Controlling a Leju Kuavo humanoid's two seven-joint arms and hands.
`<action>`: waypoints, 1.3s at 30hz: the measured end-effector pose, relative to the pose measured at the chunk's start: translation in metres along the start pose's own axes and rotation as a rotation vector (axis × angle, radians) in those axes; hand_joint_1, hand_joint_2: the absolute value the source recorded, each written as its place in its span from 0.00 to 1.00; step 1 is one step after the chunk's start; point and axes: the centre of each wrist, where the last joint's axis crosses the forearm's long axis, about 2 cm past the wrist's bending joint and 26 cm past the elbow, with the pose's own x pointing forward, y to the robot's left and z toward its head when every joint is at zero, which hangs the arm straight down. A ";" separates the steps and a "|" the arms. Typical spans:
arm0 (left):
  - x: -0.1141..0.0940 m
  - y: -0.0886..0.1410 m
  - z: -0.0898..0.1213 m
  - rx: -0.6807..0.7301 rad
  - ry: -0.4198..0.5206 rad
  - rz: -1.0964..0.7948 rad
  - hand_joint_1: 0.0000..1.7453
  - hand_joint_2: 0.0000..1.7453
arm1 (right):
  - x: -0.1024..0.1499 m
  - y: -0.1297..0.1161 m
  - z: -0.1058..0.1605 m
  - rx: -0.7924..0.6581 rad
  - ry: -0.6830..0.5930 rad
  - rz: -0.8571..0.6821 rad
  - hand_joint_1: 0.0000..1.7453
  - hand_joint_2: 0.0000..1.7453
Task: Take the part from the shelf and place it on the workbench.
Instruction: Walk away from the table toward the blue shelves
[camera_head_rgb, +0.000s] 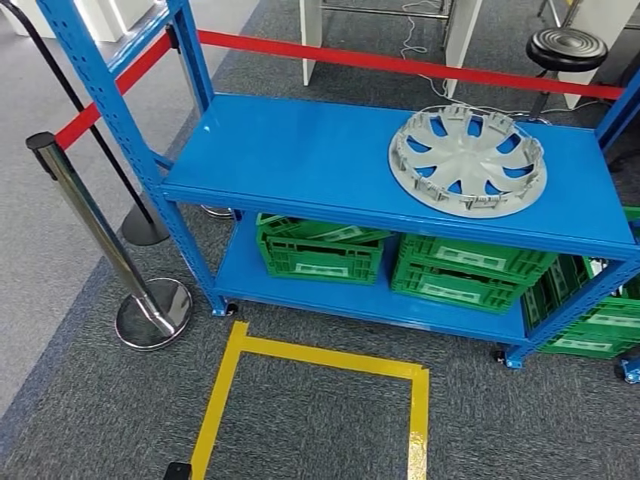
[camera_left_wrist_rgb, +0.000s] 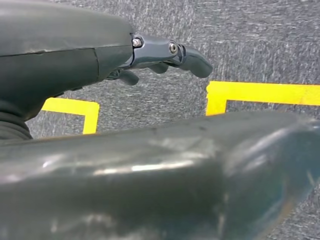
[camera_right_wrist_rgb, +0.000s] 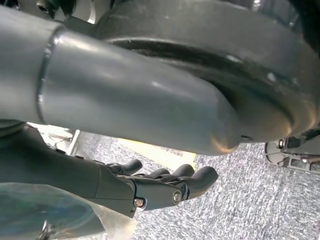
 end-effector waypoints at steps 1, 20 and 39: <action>0.000 0.000 0.000 0.002 -0.001 0.000 0.00 0.00 | 0.000 0.000 0.000 0.003 0.001 0.003 0.00 0.00; -0.003 0.000 0.001 0.000 0.013 0.003 0.00 0.00 | 0.002 0.000 0.000 0.006 -0.003 0.015 0.00 0.00; -0.004 0.000 0.002 -0.009 0.015 0.005 0.00 0.00 | -0.001 0.001 0.000 0.009 0.001 0.016 0.00 0.00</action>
